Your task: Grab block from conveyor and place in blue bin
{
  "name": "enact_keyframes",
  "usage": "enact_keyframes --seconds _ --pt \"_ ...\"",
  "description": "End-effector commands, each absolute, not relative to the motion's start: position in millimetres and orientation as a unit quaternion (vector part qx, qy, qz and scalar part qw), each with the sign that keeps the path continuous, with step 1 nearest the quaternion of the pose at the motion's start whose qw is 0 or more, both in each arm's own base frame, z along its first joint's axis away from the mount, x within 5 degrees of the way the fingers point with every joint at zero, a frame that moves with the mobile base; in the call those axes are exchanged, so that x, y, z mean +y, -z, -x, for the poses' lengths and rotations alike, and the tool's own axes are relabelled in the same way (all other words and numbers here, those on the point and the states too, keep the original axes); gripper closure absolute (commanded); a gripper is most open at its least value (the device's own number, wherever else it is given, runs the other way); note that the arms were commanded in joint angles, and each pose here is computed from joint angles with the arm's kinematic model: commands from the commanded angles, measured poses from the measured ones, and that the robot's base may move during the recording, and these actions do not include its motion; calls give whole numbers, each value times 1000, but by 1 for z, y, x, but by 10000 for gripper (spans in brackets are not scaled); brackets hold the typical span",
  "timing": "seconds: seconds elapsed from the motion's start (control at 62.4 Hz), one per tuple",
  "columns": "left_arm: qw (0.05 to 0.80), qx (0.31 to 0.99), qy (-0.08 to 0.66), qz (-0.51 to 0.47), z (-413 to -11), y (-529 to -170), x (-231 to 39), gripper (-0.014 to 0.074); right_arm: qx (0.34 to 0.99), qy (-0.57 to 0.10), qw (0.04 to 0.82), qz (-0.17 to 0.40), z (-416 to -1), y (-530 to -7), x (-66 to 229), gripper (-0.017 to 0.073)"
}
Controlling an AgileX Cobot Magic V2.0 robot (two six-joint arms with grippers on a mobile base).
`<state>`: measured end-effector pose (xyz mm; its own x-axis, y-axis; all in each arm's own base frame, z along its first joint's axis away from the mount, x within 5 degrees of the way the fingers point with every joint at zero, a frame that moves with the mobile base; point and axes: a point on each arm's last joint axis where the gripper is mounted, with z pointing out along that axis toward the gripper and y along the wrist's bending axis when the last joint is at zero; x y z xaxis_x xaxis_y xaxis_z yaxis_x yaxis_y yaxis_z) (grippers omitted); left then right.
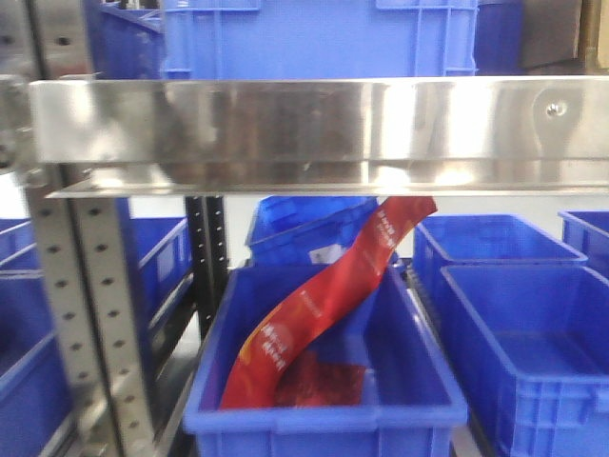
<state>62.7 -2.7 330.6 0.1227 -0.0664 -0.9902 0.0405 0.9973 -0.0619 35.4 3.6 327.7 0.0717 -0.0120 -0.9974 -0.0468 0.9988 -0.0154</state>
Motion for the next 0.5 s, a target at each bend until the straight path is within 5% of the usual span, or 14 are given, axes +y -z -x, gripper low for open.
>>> enact_keyframes --seconds 0.0,0.481 --pt "758 652 40 10 -62 -334 -3 705 671 -9 741 22 -35 -329 3 721" --pt "758 652 40 10 -62 -334 -3 705 671 -9 741 22 -35 -329 3 721"
